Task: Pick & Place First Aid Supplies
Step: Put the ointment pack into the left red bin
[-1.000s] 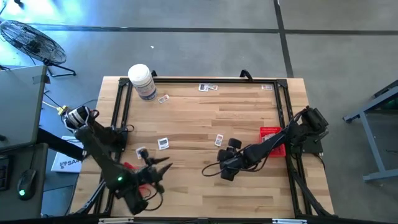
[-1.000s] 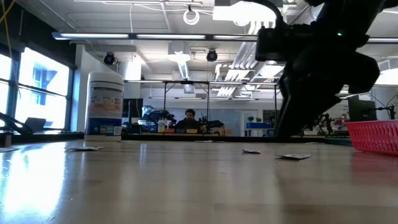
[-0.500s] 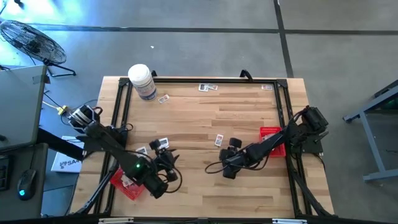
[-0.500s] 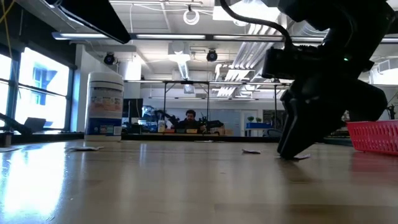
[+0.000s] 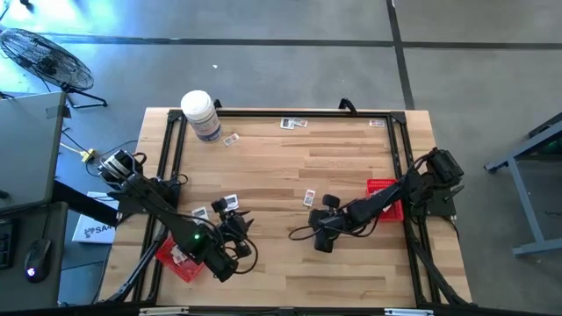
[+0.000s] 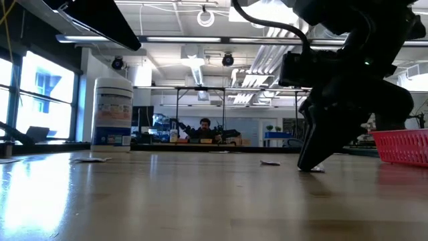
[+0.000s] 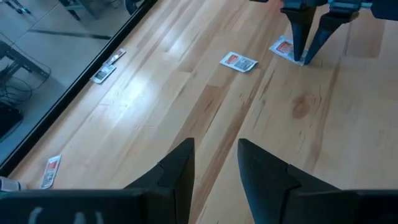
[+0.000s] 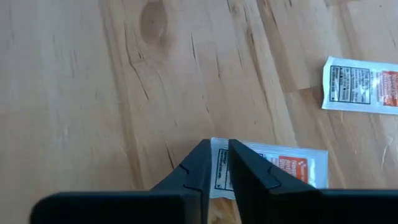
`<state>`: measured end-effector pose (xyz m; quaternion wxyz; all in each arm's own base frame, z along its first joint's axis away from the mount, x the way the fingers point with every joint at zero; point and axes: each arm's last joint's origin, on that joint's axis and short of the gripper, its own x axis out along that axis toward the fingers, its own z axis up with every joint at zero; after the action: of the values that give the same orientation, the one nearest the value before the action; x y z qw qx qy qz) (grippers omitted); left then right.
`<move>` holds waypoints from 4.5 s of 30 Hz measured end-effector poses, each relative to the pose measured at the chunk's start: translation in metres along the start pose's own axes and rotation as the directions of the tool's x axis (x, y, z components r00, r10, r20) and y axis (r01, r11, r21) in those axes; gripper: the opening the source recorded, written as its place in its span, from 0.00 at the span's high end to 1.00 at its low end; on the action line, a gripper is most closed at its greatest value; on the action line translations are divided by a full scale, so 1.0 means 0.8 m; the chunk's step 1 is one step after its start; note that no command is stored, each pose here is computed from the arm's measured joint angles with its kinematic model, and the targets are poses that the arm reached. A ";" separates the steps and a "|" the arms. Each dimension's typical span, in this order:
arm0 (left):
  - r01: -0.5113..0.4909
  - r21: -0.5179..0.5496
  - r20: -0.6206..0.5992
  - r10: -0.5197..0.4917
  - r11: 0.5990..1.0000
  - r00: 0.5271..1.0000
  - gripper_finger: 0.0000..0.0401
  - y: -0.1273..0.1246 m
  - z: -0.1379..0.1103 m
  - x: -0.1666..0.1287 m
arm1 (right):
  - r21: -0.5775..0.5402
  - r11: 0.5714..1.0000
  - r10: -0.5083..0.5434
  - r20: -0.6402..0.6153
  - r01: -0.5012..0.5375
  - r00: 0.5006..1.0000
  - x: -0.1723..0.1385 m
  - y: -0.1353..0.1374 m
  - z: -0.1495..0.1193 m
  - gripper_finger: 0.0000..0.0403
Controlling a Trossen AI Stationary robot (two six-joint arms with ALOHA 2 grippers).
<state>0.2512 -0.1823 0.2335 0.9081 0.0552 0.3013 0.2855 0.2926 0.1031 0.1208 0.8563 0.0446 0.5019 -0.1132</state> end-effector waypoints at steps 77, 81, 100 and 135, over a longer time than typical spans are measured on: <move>0.360 0.104 -0.051 -0.356 0.927 0.933 0.70 -0.099 -0.021 0.187 | -0.112 0.979 0.192 0.235 -0.170 0.953 0.026 0.002 0.002 0.77; 0.361 0.104 -0.051 -0.357 0.927 0.933 0.70 -0.099 -0.021 0.187 | -0.100 0.980 0.193 0.264 -0.172 0.945 0.042 0.003 0.003 0.75; 0.392 0.185 -0.034 -0.393 0.901 0.919 0.70 -0.105 -0.018 0.170 | -0.104 0.983 0.175 0.286 -0.151 0.942 0.049 0.002 0.004 0.73; 0.396 0.137 -0.092 -0.386 0.908 0.918 0.70 -0.109 -0.036 0.195 | -0.102 0.981 0.186 0.310 -0.162 0.932 0.048 0.004 0.005 0.74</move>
<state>0.3791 -0.1706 0.1057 0.9301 0.0543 0.3554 0.0756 0.3152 0.0997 0.0892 0.9337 0.0382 0.3551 -0.0237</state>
